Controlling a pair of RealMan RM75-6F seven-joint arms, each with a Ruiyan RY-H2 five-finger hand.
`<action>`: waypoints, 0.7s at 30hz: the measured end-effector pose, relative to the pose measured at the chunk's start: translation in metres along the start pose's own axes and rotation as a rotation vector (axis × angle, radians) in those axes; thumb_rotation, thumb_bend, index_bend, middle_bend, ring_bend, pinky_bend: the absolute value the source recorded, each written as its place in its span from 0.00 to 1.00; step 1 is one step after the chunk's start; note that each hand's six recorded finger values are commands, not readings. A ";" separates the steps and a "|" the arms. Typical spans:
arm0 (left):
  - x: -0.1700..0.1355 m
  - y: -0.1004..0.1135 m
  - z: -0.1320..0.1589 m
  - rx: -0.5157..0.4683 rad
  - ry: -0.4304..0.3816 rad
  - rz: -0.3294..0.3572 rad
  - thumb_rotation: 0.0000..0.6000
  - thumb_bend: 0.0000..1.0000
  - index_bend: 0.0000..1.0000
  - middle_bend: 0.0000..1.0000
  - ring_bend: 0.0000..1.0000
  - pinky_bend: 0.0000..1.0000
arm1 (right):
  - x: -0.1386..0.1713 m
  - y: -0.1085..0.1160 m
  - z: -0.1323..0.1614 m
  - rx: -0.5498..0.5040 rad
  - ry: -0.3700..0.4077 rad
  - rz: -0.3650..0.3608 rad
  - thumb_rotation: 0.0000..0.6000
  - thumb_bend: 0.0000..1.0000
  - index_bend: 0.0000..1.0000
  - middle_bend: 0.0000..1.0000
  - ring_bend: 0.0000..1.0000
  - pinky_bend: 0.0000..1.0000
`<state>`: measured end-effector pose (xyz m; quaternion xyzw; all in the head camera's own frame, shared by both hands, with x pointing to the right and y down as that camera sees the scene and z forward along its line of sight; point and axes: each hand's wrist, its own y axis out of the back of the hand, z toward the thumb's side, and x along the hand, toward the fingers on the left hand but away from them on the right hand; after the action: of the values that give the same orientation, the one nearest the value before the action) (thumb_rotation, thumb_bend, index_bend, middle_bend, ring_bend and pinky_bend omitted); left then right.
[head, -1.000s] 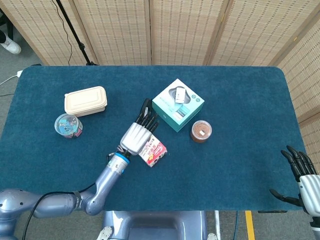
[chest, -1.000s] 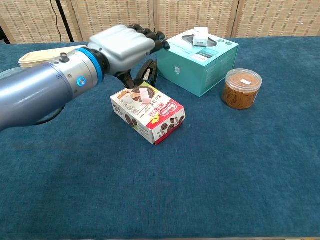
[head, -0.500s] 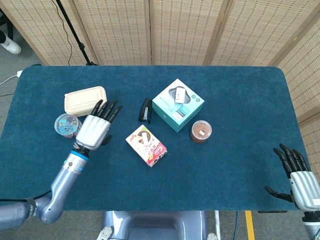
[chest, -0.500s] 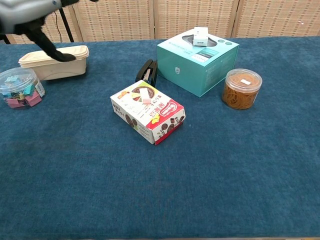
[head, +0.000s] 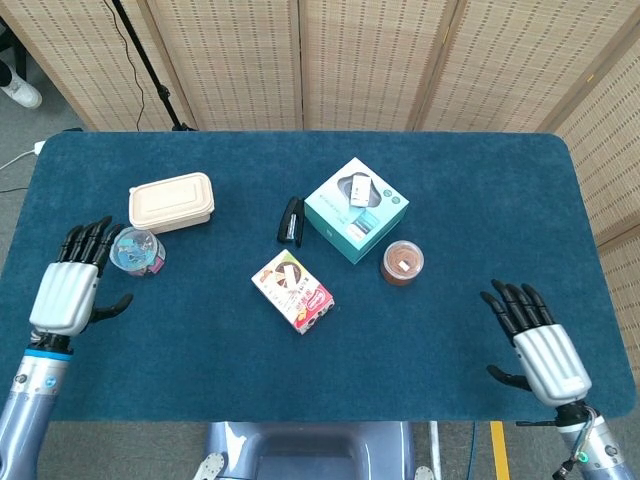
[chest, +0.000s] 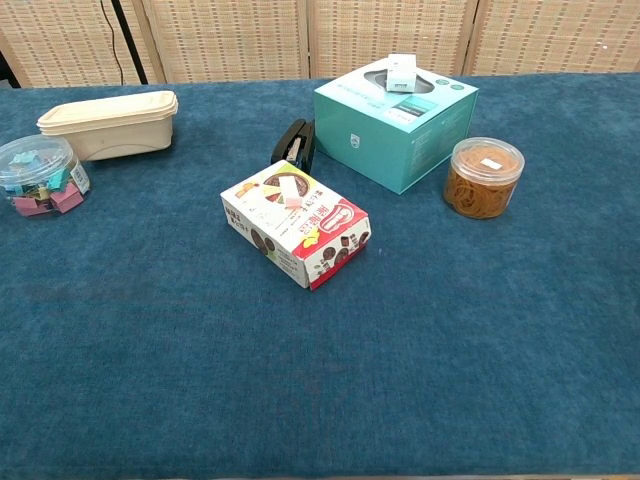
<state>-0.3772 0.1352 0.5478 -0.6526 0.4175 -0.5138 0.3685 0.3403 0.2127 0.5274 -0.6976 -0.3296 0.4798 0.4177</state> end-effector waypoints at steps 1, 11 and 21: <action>-0.003 0.001 -0.002 -0.011 0.006 -0.002 1.00 0.19 0.00 0.00 0.00 0.00 | -0.006 0.000 0.011 0.005 0.036 0.012 1.00 0.11 0.04 0.00 0.00 0.00; -0.036 0.014 -0.018 -0.122 -0.003 -0.020 1.00 0.19 0.00 0.00 0.00 0.00 | -0.060 0.006 0.094 0.048 0.267 0.074 1.00 1.00 0.27 0.00 0.00 0.00; -0.045 0.021 -0.019 -0.158 -0.032 -0.028 1.00 0.19 0.00 0.00 0.00 0.00 | -0.115 -0.007 0.157 0.070 0.349 0.098 1.00 1.00 0.37 0.00 0.00 0.00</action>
<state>-0.4051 0.1676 0.5165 -0.6937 0.4415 -0.4739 0.3151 0.1541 0.1586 0.5491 -0.7704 -0.2009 0.3826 0.4687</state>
